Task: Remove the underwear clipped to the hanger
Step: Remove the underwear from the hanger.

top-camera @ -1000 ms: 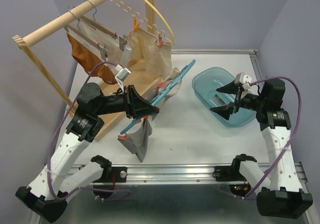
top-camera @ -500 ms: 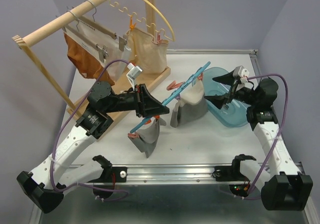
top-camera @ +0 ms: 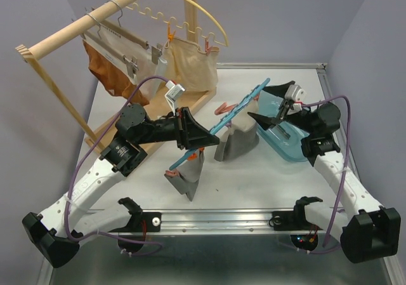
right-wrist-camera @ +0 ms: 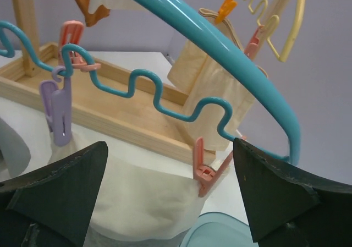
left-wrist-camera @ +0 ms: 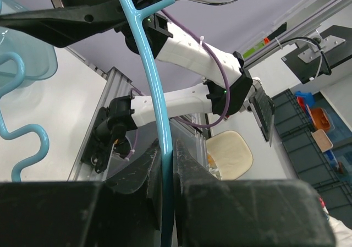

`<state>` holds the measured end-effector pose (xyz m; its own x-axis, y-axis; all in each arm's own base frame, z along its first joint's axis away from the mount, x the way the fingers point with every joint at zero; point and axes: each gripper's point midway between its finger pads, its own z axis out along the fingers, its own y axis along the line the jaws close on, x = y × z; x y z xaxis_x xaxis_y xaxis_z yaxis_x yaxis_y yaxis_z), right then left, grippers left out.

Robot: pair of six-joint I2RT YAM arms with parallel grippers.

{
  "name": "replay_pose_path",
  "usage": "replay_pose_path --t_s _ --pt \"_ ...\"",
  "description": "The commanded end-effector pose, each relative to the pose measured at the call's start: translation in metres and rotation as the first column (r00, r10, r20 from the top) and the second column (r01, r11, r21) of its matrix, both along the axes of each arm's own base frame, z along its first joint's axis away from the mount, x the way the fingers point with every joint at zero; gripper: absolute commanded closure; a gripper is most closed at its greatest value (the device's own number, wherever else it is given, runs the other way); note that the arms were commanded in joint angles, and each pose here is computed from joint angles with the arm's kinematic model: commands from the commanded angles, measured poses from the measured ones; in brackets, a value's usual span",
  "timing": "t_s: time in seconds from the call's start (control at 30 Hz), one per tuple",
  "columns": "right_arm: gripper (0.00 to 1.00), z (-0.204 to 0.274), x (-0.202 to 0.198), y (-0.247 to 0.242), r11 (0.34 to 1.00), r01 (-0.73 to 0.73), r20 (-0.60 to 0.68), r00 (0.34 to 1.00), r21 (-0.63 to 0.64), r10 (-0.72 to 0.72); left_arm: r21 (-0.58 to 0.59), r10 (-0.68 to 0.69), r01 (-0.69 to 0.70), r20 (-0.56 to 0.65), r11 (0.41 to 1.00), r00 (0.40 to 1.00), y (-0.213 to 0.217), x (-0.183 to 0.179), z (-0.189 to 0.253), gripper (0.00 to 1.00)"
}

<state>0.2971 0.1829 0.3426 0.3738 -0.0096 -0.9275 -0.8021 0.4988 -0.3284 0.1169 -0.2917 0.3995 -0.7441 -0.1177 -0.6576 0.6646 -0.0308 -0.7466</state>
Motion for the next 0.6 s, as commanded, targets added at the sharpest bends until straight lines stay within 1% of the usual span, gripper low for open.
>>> replay_pose_path --t_s 0.0,0.07,0.23,0.37,0.57 --pt "0.0 0.01 0.017 -0.01 0.988 0.149 0.09 0.984 0.04 -0.152 -0.14 0.012 0.012 0.169 0.99 0.985 0.007 -0.012 0.052 1.0" --pt "0.02 0.008 0.02 -0.014 0.982 0.183 0.074 0.98 0.053 -0.187 -0.142 0.015 0.009 0.169 0.99 0.985 0.007 -0.012 0.053 1.0" --pt "0.06 0.003 0.016 -0.018 0.977 0.202 0.047 0.978 0.063 -0.205 -0.151 0.025 0.001 0.169 0.989 0.985 0.008 -0.012 0.057 1.0" --pt "0.09 -0.005 0.022 -0.018 0.975 0.215 0.018 0.976 0.055 -0.217 -0.157 0.028 -0.001 0.168 0.988 0.985 0.008 -0.012 0.059 1.0" --pt "0.17 0.0 0.03 -0.012 0.97 0.233 0.014 0.972 0.069 -0.234 -0.158 0.024 0.002 0.159 0.987 0.987 0.007 -0.013 0.058 1.0"
